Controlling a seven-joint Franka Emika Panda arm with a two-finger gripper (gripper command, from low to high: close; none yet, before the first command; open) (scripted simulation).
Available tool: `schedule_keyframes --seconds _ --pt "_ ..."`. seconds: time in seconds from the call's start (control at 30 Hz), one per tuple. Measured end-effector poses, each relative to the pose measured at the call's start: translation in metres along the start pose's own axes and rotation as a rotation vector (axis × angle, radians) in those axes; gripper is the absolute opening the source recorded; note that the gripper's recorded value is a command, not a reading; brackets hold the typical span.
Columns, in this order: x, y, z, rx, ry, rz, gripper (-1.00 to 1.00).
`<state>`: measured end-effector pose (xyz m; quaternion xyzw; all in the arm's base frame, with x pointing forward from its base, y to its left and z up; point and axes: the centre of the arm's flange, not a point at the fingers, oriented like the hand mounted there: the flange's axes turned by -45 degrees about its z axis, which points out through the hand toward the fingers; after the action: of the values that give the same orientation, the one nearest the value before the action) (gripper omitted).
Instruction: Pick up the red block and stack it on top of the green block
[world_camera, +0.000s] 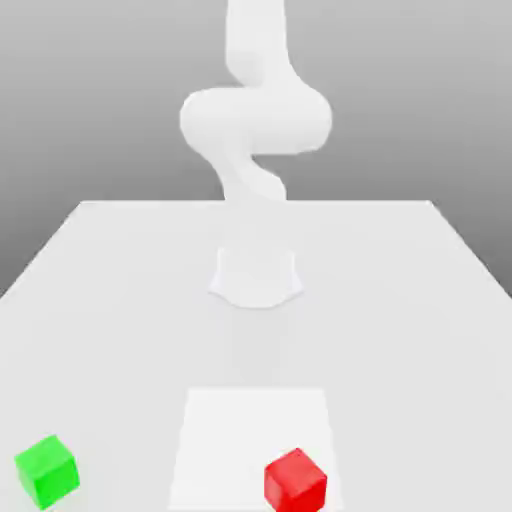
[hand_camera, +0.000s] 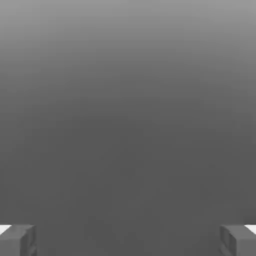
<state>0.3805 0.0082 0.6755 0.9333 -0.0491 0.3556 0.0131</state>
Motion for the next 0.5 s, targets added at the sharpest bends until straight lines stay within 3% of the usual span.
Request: schedule_keyframes --seconds 0.23,0.5 --pt "-0.021 -0.015 0.140 -0.152 -0.185 0.186 0.00" --pt "-0.084 -0.017 0.279 -0.266 -0.373 0.400 0.00"
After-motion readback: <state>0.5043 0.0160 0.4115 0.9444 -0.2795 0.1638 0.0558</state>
